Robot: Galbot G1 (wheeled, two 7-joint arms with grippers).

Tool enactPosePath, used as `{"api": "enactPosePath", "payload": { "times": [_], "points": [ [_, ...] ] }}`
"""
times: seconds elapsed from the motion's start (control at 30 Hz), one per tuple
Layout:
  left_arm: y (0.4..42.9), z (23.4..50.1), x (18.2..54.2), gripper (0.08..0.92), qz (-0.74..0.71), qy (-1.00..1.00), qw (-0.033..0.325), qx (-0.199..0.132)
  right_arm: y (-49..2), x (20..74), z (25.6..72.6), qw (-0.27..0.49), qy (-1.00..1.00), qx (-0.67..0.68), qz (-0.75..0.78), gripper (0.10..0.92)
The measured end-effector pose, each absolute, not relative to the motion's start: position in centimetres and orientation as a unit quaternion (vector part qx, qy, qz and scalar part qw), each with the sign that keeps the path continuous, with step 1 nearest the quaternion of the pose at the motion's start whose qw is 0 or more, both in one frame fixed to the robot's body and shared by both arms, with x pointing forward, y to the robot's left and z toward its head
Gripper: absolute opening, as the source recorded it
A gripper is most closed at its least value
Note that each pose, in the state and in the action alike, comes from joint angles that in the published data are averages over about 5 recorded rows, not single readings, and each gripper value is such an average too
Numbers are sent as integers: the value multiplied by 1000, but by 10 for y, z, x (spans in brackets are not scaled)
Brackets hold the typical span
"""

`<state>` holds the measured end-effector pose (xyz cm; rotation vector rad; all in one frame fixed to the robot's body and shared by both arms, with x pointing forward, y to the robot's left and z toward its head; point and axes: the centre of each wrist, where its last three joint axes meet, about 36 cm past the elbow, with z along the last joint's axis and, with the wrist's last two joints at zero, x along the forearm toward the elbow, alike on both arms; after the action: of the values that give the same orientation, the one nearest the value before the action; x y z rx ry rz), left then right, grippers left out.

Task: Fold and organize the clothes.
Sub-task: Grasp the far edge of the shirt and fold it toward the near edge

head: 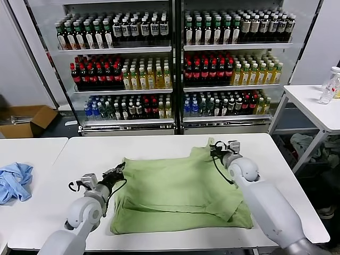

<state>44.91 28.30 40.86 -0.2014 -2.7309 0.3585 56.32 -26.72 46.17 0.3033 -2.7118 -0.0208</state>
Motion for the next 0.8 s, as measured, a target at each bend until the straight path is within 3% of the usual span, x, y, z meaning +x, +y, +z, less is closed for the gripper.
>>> {"api": "enactPosePath", "payload": {
  "times": [0.37,0.8],
  "points": [
    [284,421,399,84,143,-967,189,-89,-286,480,482,177,-978,113,0,106],
    [273,406,343,84,126,-957,241,-103,-296,383,469,201,-975,92,1,106]
  ]
}}
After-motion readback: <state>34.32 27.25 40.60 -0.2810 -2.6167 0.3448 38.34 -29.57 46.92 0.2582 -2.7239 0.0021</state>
